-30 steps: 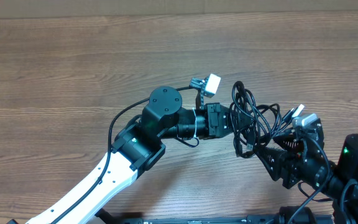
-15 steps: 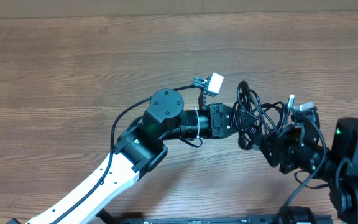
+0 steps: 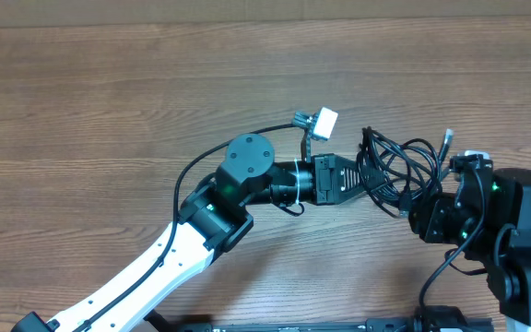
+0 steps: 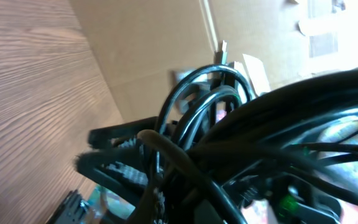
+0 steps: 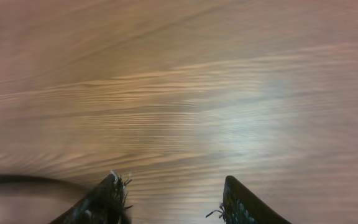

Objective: Untangle cables
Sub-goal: 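Open the right gripper, withdraw it, and lower the bundle with the left gripper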

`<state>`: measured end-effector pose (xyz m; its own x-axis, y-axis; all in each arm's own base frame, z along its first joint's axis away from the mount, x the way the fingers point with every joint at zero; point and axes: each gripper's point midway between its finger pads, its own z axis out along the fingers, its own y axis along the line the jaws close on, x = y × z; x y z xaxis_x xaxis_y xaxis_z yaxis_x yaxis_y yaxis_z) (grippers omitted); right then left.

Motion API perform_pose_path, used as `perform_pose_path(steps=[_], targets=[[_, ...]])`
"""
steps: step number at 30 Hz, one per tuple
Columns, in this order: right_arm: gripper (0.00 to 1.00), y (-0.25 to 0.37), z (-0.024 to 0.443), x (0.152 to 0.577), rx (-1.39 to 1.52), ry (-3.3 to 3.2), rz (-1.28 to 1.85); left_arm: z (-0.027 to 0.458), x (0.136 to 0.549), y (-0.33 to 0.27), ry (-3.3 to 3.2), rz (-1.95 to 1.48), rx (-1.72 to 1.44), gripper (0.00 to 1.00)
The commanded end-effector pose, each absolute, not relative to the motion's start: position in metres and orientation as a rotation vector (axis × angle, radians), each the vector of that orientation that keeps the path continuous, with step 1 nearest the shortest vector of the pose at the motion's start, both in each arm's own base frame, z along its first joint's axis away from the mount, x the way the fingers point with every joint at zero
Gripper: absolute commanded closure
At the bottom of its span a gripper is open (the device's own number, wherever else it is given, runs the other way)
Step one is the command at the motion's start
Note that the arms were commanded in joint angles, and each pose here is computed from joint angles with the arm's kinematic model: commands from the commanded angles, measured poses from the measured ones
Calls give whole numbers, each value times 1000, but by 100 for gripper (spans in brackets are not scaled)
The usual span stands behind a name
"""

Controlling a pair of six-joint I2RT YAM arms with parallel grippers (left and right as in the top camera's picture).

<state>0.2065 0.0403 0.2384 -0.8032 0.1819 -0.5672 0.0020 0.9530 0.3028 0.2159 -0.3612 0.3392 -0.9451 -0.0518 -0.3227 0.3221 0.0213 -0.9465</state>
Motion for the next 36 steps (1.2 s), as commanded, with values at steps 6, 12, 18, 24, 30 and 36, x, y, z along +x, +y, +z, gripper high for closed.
perform_pose_path(steps=[6, 12, 18, 24, 30, 36], targets=[[52, 5, 230, 210, 261, 2494, 144, 372, 207, -346, 1949, -2066, 374, 96], [52, 5, 229, 209, 262, 2500, 142, 371, 220, -338, 1933, -2022, 357, 96], [51, 5, 228, 208, 285, 2499, 151, 349, 247, -323, 2016, -1925, 224, 96], [52, 6, 228, 208, 283, 2503, 158, 330, 264, -312, 2088, -1841, 117, 96], [52, 6, 228, 207, 283, 2507, 160, 311, 275, -306, 2150, -1740, 27, 96], [52, 8, 228, 207, 280, 2506, 171, 296, 279, -302, 2199, -1673, -22, 96]])
